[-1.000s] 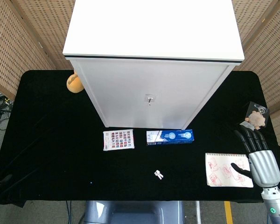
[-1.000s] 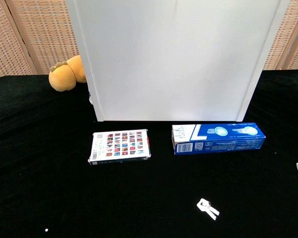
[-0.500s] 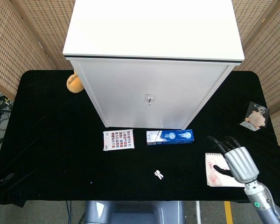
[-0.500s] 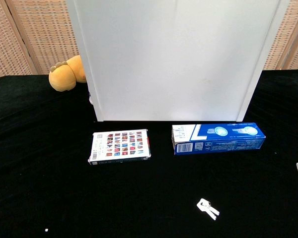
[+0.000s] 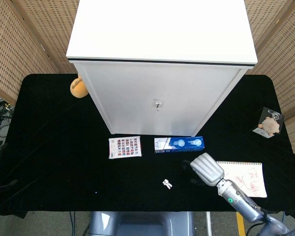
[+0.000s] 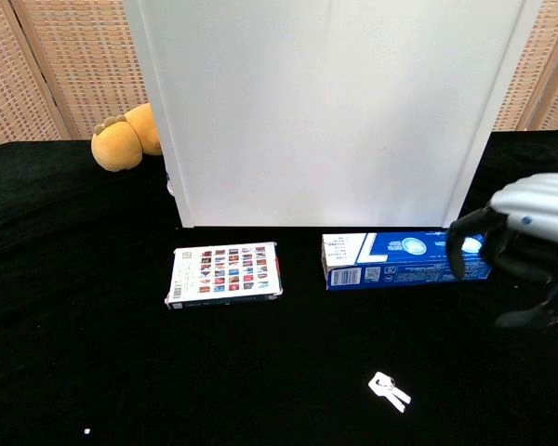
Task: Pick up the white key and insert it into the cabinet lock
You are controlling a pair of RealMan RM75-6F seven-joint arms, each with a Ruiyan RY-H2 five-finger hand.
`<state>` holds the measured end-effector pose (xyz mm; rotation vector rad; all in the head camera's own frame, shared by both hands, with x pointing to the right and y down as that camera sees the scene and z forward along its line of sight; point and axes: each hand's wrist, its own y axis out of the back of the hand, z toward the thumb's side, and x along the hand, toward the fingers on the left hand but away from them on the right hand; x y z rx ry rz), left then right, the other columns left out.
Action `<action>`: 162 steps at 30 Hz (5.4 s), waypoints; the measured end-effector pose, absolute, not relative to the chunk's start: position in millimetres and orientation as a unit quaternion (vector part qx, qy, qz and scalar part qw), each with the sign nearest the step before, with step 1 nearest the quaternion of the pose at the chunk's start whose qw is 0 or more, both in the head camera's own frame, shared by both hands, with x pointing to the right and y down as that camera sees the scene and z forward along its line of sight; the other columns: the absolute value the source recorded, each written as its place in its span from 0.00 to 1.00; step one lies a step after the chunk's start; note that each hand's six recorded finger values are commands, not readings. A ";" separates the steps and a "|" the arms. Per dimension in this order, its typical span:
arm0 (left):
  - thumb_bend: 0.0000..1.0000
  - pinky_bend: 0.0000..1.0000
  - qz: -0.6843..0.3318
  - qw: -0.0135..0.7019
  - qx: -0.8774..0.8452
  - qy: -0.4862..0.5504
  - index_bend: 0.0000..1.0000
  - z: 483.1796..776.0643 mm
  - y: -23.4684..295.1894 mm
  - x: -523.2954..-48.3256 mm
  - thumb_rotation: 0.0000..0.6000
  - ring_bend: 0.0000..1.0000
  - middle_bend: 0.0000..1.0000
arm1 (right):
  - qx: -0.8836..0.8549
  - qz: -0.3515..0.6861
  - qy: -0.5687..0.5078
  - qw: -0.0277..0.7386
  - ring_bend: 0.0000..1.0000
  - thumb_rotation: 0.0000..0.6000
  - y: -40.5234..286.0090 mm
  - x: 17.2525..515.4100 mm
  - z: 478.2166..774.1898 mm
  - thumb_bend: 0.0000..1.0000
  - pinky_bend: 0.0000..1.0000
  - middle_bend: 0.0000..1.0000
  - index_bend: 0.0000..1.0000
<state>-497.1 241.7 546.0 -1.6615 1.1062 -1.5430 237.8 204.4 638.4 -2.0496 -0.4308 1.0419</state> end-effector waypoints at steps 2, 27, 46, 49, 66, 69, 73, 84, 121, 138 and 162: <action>0.00 0.00 -0.584 0.303 -0.628 0.416 0.00 547.5 241.5 -497.0 1.00 0.00 0.00 | -0.810 0.413 -0.152 0.388 0.90 1.00 209.9 224.5 650.3 0.37 1.00 0.92 0.53; 0.00 0.00 -0.591 0.299 -0.629 0.406 0.00 554.6 243.2 -495.0 1.00 0.00 0.00 | -0.817 0.434 -0.077 0.372 0.90 1.00 245.3 170.3 713.4 0.49 1.00 0.92 0.54; 0.00 0.00 -0.595 0.299 -0.630 0.401 0.00 557.8 243.8 -494.3 1.00 0.00 0.00 | -0.812 0.439 -0.066 0.380 0.90 1.00 250.5 157.6 725.8 0.52 1.00 0.91 0.56; 0.00 0.00 -0.594 0.298 -0.630 0.401 0.00 557.7 244.0 -494.4 1.00 0.00 0.00 | -0.811 0.440 -0.065 0.380 0.90 1.00 250.7 156.7 727.3 0.52 1.00 0.91 0.56; 0.00 0.00 -0.594 0.297 -0.631 0.402 0.00 557.7 244.1 -495.2 1.00 0.00 0.00 | -0.808 0.445 -0.059 0.382 0.90 1.00 253.1 151.8 733.6 0.56 1.00 0.91 0.58; 0.00 0.00 -0.593 0.297 -0.631 0.402 0.00 557.4 244.0 -495.3 1.00 0.00 0.00 | -0.807 0.447 -0.058 0.381 0.90 1.00 252.4 152.5 734.9 0.58 1.00 0.91 0.59; 0.00 0.00 -0.593 0.297 -0.631 0.402 0.00 557.1 244.4 -495.1 1.00 0.00 0.00 | -0.807 0.447 -0.060 0.381 0.90 1.00 251.6 152.4 735.1 0.60 1.00 0.91 0.60; 0.00 0.00 -0.593 0.297 -0.631 0.402 0.00 557.2 245.2 -494.8 1.00 0.00 0.00 | -0.814 0.436 -0.071 0.378 0.90 1.00 250.3 150.7 727.7 0.60 1.00 0.91 0.62; 0.00 0.00 -0.588 0.300 -0.640 0.394 0.00 557.9 247.3 -488.7 1.00 0.00 0.00 | -0.733 0.353 -0.196 0.547 0.89 1.00 113.2 175.6 515.7 0.60 1.00 0.91 0.62; 0.00 0.00 -0.594 0.295 -0.639 0.390 0.00 563.0 247.1 -489.1 1.00 0.00 0.00 | -0.666 0.322 -0.201 0.642 0.89 1.00 63.7 145.7 466.9 0.60 1.00 0.91 0.66; 0.00 0.00 -0.602 0.289 -0.636 0.386 0.00 569.7 244.8 -491.3 1.00 0.00 0.00 | -0.637 0.323 -0.208 0.668 0.88 1.00 37.2 115.7 483.7 0.60 1.00 0.90 0.70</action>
